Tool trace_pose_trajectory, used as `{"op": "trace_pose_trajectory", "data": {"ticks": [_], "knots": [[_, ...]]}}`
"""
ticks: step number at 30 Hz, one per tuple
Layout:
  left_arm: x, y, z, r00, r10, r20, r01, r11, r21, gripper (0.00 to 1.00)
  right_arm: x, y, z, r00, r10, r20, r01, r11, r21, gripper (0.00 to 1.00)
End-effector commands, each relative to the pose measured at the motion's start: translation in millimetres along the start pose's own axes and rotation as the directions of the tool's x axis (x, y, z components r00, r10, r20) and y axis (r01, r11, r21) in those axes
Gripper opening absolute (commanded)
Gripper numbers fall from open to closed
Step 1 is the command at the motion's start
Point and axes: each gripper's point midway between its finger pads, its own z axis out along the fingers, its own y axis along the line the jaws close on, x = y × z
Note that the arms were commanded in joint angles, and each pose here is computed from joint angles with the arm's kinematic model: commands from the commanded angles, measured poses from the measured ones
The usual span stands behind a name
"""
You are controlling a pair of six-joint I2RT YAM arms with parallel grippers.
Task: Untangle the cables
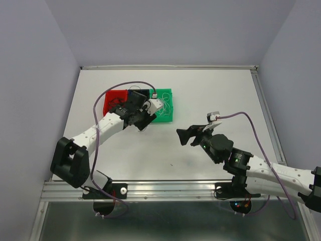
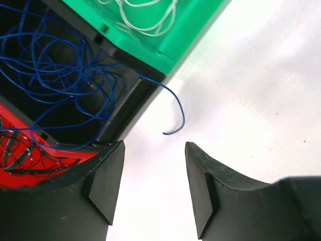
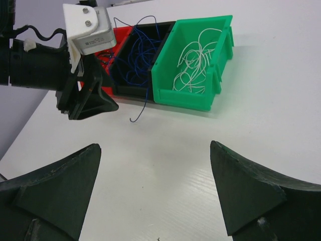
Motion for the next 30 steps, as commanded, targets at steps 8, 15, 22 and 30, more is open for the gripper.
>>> {"op": "trace_pose_trajectory", "data": {"ticks": [8,15,22,30], "knots": [[22,-25,33,0.997,0.044,-0.061,-0.041,0.998,0.057,0.62,-8,10,5,0.999,0.021,0.032,-0.02,1.0,-0.018,0.94],[26,-29,63,0.996,0.027,-0.087,-0.022,0.998,0.062,0.55,-9,8,2,0.999,0.022,0.039,-0.022,0.999,-0.024,0.94],[28,-34,72,0.994,0.025,-0.105,-0.017,0.997,0.081,0.11,-12,6,-3,0.998,0.033,0.054,-0.031,0.999,-0.03,0.94],[2,-12,28,1.0,0.02,-0.024,-0.02,1.0,-0.014,0.0,-12,5,-4,0.998,0.034,0.053,-0.033,0.999,-0.032,0.94]]}}
